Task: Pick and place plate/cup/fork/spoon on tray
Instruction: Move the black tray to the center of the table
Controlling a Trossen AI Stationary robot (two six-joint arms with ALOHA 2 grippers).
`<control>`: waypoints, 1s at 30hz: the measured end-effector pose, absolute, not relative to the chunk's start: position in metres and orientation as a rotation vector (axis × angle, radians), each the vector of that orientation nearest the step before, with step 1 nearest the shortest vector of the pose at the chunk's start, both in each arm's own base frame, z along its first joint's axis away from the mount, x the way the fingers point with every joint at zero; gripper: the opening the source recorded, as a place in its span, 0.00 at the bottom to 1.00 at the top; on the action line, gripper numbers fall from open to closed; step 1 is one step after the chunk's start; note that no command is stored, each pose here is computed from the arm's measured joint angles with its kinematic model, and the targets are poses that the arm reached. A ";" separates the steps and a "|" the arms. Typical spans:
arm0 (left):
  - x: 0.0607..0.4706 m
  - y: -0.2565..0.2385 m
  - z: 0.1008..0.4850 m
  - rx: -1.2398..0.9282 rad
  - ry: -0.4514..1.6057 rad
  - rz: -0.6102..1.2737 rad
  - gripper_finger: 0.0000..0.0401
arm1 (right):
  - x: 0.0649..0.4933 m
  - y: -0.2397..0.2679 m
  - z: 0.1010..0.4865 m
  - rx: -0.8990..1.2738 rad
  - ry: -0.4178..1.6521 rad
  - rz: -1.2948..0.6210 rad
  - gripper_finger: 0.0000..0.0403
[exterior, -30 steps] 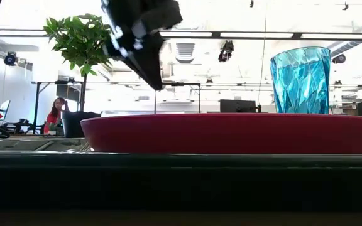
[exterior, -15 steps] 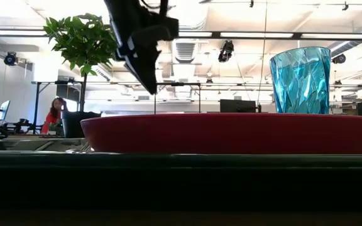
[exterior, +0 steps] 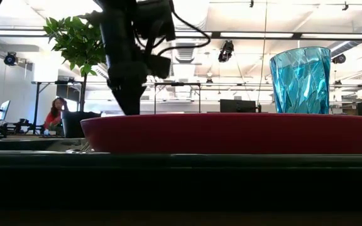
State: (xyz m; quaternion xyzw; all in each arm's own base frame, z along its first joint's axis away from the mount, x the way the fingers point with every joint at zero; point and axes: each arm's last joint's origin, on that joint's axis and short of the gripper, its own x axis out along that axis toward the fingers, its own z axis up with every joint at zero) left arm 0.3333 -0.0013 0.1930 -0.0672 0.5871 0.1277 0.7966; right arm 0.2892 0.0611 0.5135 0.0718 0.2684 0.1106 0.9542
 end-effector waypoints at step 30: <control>0.326 0.008 0.168 -0.177 1.252 0.206 0.00 | 0.290 0.061 0.513 0.135 0.548 0.227 0.06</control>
